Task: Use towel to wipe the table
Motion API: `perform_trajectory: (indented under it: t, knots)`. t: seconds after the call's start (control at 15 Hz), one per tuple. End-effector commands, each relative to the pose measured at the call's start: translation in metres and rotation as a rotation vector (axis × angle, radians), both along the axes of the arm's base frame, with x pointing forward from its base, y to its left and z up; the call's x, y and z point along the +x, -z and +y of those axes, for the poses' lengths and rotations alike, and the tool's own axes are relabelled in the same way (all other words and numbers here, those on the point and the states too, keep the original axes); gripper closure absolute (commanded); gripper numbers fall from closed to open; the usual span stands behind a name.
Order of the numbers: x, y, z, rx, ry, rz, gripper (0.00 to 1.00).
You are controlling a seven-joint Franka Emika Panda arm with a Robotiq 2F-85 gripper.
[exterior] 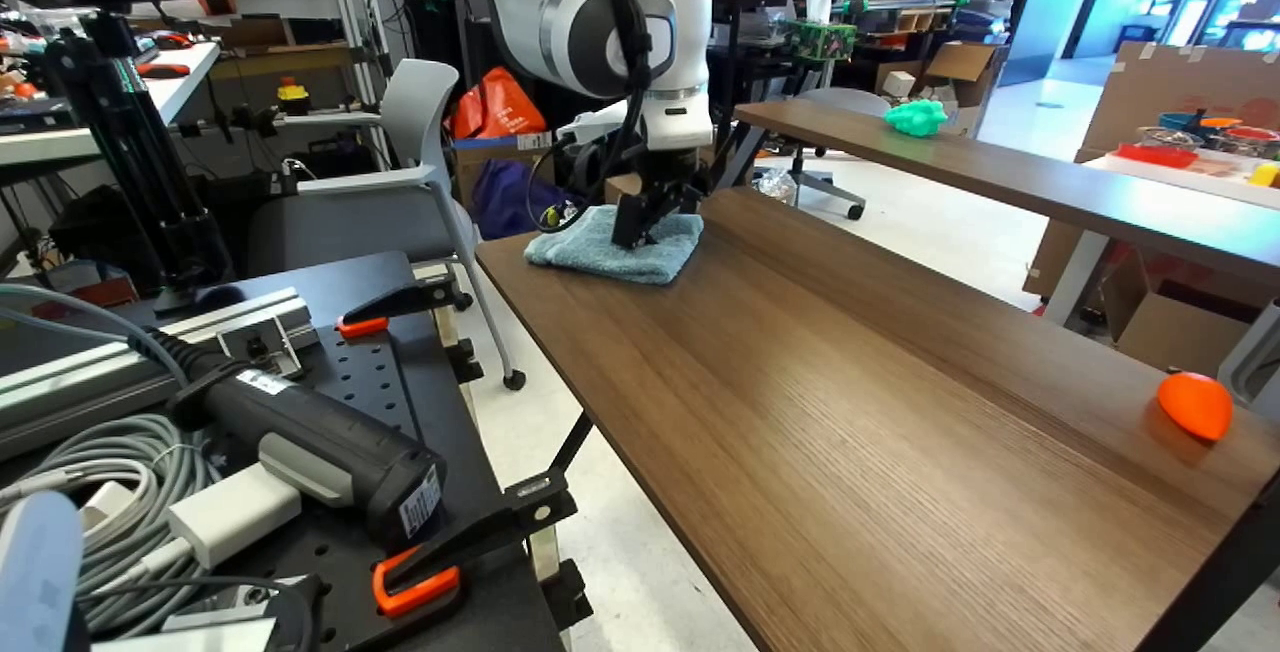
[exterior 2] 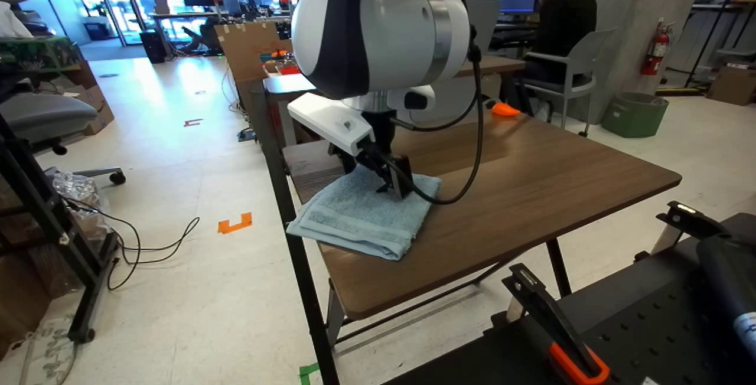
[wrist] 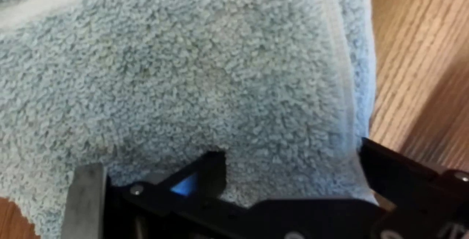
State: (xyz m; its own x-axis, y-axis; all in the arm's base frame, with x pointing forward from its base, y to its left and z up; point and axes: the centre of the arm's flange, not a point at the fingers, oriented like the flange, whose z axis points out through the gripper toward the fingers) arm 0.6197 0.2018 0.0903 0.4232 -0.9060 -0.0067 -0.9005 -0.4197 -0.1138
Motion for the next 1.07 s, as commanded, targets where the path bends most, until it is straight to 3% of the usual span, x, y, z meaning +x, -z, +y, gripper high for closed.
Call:
perform_trajectory:
  t: [0.0,0.33,0.53,1.0]
  knots:
    - [0.022,-0.006,-0.015,0.032,0.037,-0.025,0.0]
    - [0.08,-0.024,-0.08,0.072,0.196,-0.088,0.0]
    - [0.098,-0.031,-0.113,0.085,0.264,-0.112,0.0]
    - [0.072,-0.062,-0.114,0.102,0.187,-0.108,0.0]
